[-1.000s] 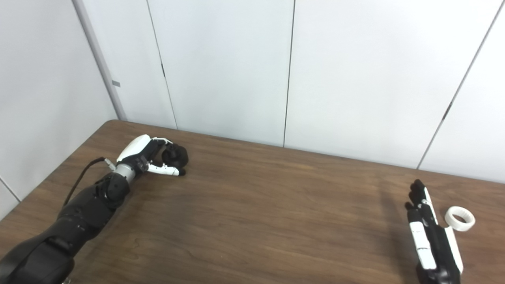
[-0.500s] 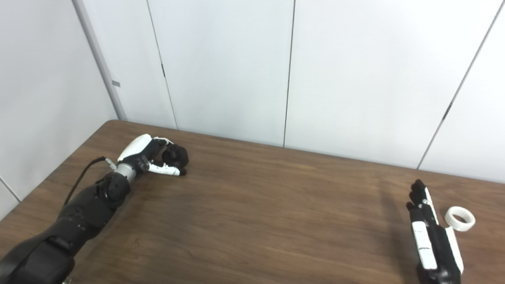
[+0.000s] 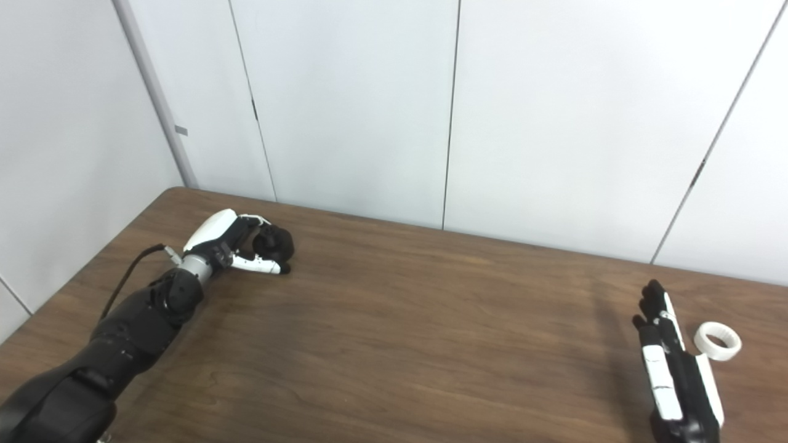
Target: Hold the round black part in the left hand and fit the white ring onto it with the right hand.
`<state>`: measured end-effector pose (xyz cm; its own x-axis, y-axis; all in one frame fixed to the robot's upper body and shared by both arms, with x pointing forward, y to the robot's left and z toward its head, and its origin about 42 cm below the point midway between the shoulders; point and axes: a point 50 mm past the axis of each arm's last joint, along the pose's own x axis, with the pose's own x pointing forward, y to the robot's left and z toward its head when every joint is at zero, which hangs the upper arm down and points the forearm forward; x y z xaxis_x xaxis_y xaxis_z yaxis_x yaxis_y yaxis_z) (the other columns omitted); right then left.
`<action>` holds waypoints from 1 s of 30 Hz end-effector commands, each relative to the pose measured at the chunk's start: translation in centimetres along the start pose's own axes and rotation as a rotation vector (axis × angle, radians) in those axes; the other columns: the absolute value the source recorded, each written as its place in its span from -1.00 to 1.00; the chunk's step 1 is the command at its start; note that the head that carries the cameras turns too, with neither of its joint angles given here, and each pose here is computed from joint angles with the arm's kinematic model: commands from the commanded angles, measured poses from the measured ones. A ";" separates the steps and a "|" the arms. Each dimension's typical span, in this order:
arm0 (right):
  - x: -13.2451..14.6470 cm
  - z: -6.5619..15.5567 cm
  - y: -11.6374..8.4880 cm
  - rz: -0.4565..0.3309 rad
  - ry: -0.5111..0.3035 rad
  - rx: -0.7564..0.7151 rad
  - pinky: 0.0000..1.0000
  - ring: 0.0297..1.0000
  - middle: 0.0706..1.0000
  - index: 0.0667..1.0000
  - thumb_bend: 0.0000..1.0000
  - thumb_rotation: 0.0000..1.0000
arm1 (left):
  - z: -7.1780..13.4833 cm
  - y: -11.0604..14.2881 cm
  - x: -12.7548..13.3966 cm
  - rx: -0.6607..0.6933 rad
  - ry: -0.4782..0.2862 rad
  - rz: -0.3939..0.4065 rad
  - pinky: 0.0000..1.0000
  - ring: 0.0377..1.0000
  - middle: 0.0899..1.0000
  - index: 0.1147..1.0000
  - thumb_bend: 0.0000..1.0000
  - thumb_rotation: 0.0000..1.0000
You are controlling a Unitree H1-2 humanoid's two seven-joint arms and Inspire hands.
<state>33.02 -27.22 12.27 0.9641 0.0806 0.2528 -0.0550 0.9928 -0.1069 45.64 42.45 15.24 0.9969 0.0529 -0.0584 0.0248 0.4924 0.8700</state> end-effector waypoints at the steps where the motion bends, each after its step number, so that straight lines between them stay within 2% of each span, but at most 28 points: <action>1: -2.8 -2.7 0.5 -0.016 0.108 0.025 0.94 1.00 0.99 1.00 -0.23 0.81 | 0.4 1.9 0.5 0.043 -0.028 0.013 1.00 0.89 0.69 0.26 0.90 -0.44; 14: -2.8 -2.7 0.4 -0.017 0.105 0.028 0.94 1.00 1.00 1.00 -0.20 0.77 | -0.3 2.1 0.0 0.033 -0.009 0.021 1.00 0.88 0.69 0.26 0.83 -0.57; 30: -2.7 -2.8 0.2 -0.010 0.106 0.035 0.97 1.00 1.00 1.00 -0.21 0.78 | -0.5 2.2 -0.3 0.039 0.001 0.021 1.00 0.89 0.68 0.27 0.83 -0.54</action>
<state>33.08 -27.26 12.30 0.9643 0.0817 0.2519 -0.0595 0.9937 -0.0946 45.05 42.71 15.23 0.9969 0.0534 -0.0584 0.0243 0.4950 0.8686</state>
